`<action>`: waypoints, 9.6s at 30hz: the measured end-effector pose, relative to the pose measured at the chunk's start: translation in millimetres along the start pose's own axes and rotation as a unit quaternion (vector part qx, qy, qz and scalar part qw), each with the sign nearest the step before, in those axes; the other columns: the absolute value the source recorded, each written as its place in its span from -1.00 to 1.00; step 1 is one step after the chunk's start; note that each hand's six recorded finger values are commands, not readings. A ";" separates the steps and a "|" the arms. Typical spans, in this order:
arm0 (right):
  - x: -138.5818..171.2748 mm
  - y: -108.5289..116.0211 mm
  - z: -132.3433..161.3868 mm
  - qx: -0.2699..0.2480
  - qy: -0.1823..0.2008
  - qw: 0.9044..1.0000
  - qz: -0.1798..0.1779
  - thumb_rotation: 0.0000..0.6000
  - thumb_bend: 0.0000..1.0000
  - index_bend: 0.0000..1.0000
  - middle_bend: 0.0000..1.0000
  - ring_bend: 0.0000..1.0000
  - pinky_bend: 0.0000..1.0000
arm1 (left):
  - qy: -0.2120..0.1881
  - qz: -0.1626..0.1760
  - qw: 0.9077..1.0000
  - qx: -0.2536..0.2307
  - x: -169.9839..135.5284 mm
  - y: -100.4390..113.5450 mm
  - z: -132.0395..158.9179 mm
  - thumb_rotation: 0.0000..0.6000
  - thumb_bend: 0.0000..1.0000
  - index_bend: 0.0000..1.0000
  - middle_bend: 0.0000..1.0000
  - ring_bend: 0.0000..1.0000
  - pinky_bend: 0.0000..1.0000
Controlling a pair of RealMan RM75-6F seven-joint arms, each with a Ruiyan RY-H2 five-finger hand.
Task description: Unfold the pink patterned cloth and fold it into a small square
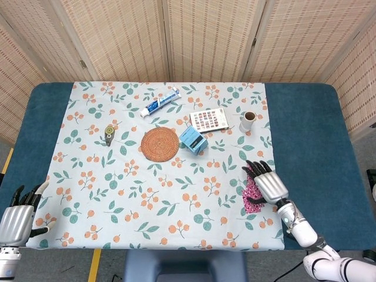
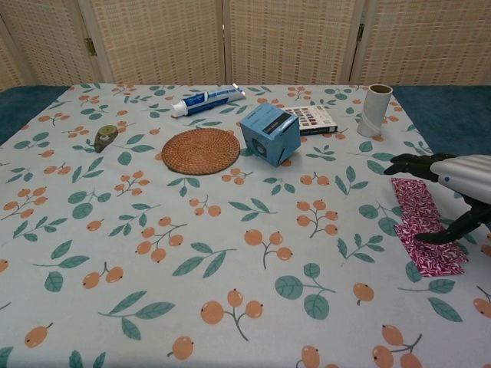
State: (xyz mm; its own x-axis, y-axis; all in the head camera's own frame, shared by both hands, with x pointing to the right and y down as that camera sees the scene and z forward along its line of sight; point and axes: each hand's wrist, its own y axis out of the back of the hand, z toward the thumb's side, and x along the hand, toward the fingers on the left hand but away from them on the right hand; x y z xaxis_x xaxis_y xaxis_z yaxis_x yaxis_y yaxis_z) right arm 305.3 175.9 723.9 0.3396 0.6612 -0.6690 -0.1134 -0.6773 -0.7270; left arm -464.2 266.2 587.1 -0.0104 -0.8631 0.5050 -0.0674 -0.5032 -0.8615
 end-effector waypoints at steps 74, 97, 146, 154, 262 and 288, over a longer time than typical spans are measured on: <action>28.4 -3.8 -57.9 -0.013 -0.090 0.996 -0.006 0.47 -0.48 -0.84 -1.00 -1.00 -1.00 | -0.010 -0.004 1.000 -0.003 5.5 -5.8 3.9 1.00 -0.62 -0.79 -0.65 -0.47 -1.00; -14.7 -2.6 -27.6 -0.010 -0.060 0.998 0.003 0.47 -0.48 -0.84 -1.00 -1.00 -1.00 | -0.001 -0.007 1.000 -0.003 1.2 -8.0 -1.7 1.00 -0.62 -0.79 -0.65 -0.47 -1.00; 55.1 -12.5 -6.0 -0.031 0.000 0.997 0.067 0.45 -0.48 -0.74 -1.00 -1.00 -1.00 | -0.011 -0.003 1.000 -0.008 -3.2 -3.9 2.7 1.00 -0.62 -0.79 -0.64 -0.47 -1.00; 46.4 -16.3 -0.7 -0.027 0.002 0.996 0.080 0.45 -0.48 -0.72 -1.00 -1.00 -1.00 | -0.005 -0.006 1.000 -0.009 -5.5 -6.1 -1.4 1.00 -0.62 -0.79 -0.64 -0.47 -1.00; -26.8 15.1 -37.9 -0.095 -0.096 0.990 0.036 0.44 -0.48 -0.62 -0.95 -1.00 -1.00 | -0.001 -0.015 1.000 -0.013 -4.4 -13.3 -5.7 1.00 -0.62 -0.79 -0.64 -0.46 -1.00; 13.5 15.7 -38.5 -0.054 -0.063 0.996 0.029 0.45 -0.48 -0.66 -0.95 -1.00 -1.00 | -0.002 -0.013 1.000 -0.014 -6.0 -12.5 -4.7 1.00 -0.62 -0.80 -0.63 -0.46 -1.00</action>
State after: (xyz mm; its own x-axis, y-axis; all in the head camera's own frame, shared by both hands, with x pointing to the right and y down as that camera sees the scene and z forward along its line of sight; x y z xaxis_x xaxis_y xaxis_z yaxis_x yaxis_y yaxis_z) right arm 344.0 161.7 709.5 0.2149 0.6508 -0.7282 -0.0250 -0.7417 -0.6702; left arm -468.0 277.8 595.1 -0.0045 -0.8498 0.5271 -0.0954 -0.5243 -0.8462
